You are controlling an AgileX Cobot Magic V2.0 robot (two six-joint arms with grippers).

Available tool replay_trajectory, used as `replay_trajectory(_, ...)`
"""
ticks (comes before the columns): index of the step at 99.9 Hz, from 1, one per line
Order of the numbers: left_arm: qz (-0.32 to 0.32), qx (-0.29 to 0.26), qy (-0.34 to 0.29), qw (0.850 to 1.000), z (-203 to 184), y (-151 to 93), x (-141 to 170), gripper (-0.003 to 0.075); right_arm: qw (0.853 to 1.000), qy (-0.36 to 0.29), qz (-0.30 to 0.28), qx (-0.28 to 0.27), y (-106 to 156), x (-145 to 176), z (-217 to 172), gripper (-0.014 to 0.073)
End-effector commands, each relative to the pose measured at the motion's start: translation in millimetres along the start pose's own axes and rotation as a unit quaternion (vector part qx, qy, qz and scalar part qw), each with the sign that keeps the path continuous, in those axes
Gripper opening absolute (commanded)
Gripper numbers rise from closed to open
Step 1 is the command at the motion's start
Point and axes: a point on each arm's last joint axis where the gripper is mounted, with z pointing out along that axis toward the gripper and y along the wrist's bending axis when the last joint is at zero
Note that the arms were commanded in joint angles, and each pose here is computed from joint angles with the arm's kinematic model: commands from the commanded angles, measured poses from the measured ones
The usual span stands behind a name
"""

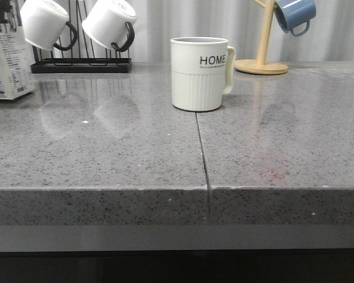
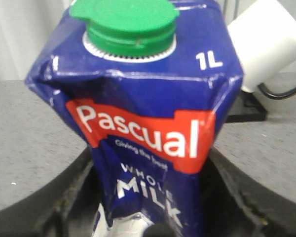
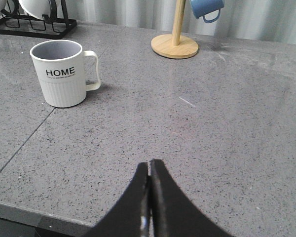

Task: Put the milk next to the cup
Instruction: 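Close the left gripper around the milk carton and lift it, then carry the carton toward the mug and lower it beside the mug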

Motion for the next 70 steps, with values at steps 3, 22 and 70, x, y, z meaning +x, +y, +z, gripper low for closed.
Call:
replay_trajectory(3, 0.000, 0.021, -0.063, 0.998, -15.3, -15.2, -35.1, 0.0132, 0.999, -0.045, -0.003, -0.001, 0.4, -14.1, -2.8, -0.0055)
replay_trajectory(22, -0.003, 0.064, -0.072, 0.995, -26.1, -44.8, -43.9, 0.0132, 0.999, -0.045, -0.003, -0.001, 0.4, -14.1, -2.8, -0.0055)
replay_trajectory(70, -0.019, 0.159, -0.121, 0.980, -45.0, -111.4, -53.4, 0.0134, 0.999, -0.045, -0.003, -0.001, 0.4, -14.1, -2.8, -0.0055)
